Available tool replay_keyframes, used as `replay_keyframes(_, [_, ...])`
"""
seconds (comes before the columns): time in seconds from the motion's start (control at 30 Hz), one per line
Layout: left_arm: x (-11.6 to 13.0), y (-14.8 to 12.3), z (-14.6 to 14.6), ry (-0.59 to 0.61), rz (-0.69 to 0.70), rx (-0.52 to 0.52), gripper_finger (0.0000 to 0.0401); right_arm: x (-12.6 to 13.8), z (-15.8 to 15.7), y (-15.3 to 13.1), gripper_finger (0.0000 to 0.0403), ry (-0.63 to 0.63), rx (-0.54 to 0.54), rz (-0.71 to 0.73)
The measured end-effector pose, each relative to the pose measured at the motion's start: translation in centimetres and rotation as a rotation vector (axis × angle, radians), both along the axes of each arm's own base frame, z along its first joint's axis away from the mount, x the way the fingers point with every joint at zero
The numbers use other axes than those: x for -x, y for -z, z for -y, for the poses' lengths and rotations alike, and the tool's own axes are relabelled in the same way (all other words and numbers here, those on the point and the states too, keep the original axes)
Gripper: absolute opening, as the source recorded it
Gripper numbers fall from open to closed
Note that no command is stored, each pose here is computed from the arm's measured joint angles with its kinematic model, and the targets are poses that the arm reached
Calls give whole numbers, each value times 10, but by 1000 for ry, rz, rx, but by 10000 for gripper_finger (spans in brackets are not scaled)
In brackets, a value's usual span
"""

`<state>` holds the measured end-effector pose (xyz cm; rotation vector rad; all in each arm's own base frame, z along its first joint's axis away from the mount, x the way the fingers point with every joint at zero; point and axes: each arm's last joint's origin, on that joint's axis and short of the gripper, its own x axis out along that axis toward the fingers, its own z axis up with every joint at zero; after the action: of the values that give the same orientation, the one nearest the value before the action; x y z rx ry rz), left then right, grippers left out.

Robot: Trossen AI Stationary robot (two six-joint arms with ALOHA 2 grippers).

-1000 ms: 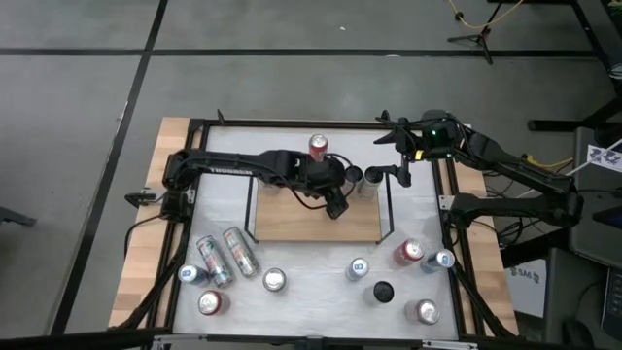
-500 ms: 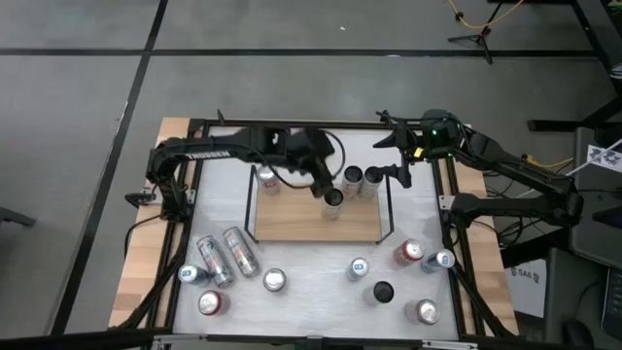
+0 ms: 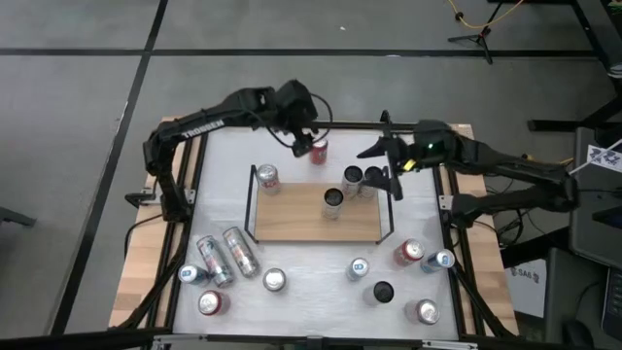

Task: Place canned beverage on shelf
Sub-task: Put the top left white-pink soda can on the shelf aligned with other white-pink soda can

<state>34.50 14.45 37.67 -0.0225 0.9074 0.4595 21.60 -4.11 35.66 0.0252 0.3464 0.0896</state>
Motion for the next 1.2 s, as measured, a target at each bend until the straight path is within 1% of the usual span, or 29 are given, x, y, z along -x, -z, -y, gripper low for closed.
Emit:
replay_keyframes(0.1, [8,0,-18,50,-6,8,319,-15,-14,-4,360,6,33,-10])
replay_keyframes(0.23, [18,1,-36,139,-12,21,319,-38,-28,-2,360,5,48,-58])
replay_keyframes(0.33, [26,1,-51,128,-10,18,319,-55,-33,0,360,44,13,-113])
replay_keyframes(0.5, [38,1,-70,79,-17,10,319,-74,-39,0,360,131,-8,-262])
replay_keyframes(0.63, [42,6,-75,69,-34,18,319,-86,-46,0,360,145,13,-323])
replay_keyframes(0.77, [43,18,-77,74,-66,33,319,-96,-53,7,360,117,11,-367])
replay_keyframes(0.93, [43,41,-76,82,-125,80,319,-97,-57,11,360,112,-64,-400])
replay_keyframes(1.07, [42,59,-77,80,-150,99,319,-99,-58,18,360,113,-61,-446])
replay_keyframes(1.2, [40,71,-77,81,-149,98,319,-105,-57,26,360,125,-42,-475])
